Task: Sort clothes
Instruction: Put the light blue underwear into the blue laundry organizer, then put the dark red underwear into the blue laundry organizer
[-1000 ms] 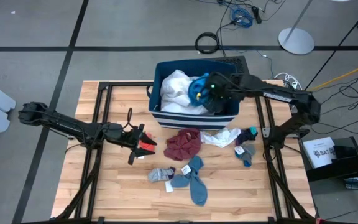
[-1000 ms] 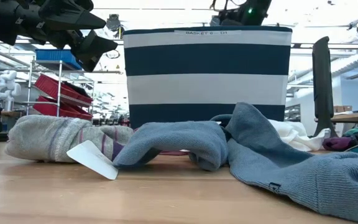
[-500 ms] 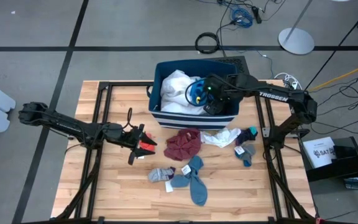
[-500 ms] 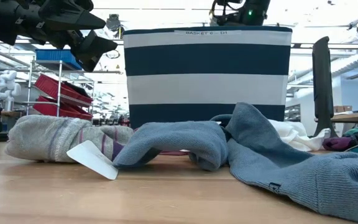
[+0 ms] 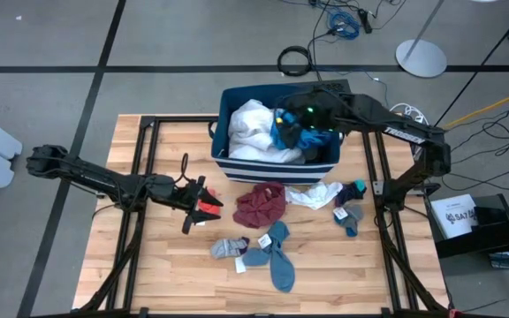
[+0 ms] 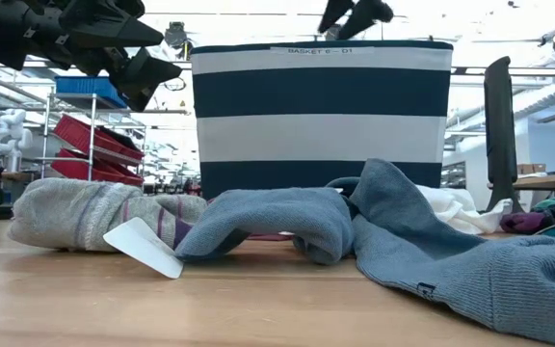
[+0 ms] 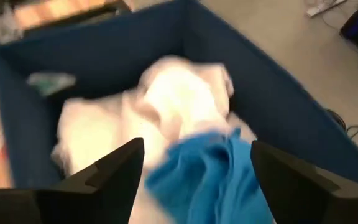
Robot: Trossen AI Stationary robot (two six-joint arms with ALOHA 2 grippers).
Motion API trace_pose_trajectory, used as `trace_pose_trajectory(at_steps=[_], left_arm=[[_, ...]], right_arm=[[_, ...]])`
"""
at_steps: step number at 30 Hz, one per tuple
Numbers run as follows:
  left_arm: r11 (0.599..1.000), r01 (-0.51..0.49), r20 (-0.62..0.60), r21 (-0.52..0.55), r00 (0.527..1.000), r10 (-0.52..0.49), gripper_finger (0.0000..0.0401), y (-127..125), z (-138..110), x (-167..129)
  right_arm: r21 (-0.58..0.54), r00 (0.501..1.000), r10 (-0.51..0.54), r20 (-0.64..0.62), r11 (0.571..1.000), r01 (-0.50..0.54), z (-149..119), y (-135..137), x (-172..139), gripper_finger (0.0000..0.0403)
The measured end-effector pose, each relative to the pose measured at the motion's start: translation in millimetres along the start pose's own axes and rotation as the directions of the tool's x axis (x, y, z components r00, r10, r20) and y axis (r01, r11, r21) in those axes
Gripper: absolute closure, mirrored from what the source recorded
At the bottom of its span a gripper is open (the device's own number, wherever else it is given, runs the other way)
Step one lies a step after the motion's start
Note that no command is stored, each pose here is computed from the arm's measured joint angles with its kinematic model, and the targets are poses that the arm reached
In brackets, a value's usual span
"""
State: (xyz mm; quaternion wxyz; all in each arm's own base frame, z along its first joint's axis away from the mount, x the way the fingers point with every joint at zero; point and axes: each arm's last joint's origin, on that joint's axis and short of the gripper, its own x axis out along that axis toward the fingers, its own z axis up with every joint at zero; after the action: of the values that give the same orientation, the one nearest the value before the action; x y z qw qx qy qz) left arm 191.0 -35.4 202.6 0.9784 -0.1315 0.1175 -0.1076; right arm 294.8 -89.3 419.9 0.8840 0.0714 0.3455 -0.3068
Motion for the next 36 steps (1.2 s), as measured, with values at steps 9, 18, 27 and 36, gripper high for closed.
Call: trace_pose_trajectory(at_steps=[9, 18, 27, 36], left_arm=[[1.0, 0.003, 0.007, -0.004, 1.0, -0.003, 0.0186, -0.3, 0.6, 0.0], [1.0, -0.001, -0.005, -0.004, 1.0, 0.0, 0.0186, 0.0, -0.5, 0.0], [1.0, -0.001, -0.005, -0.004, 1.0, 0.001, 0.0186, 0.0, -0.5, 0.0], [1.0, 0.0, -0.005, -0.004, 1.0, 0.0, 0.0186, 0.0, -0.5, 0.0]], right_arm=[[-0.003, 0.983, -0.114, -0.144, 0.993, 0.115, -26.6, 1.4, 82.9, 0.0194], [-0.102, 0.936, -0.195, -0.292, 0.98, 0.172, -70.4, 15.5, 156.8, 0.0373], [-0.116, 0.937, -0.072, -0.341, 0.993, 0.034, -67.7, 22.1, 156.5, 0.0365], [-0.086, 0.999, -0.02, -0.049, 0.996, 0.016, 0.2, 8.0, 75.0, 0.0304]])
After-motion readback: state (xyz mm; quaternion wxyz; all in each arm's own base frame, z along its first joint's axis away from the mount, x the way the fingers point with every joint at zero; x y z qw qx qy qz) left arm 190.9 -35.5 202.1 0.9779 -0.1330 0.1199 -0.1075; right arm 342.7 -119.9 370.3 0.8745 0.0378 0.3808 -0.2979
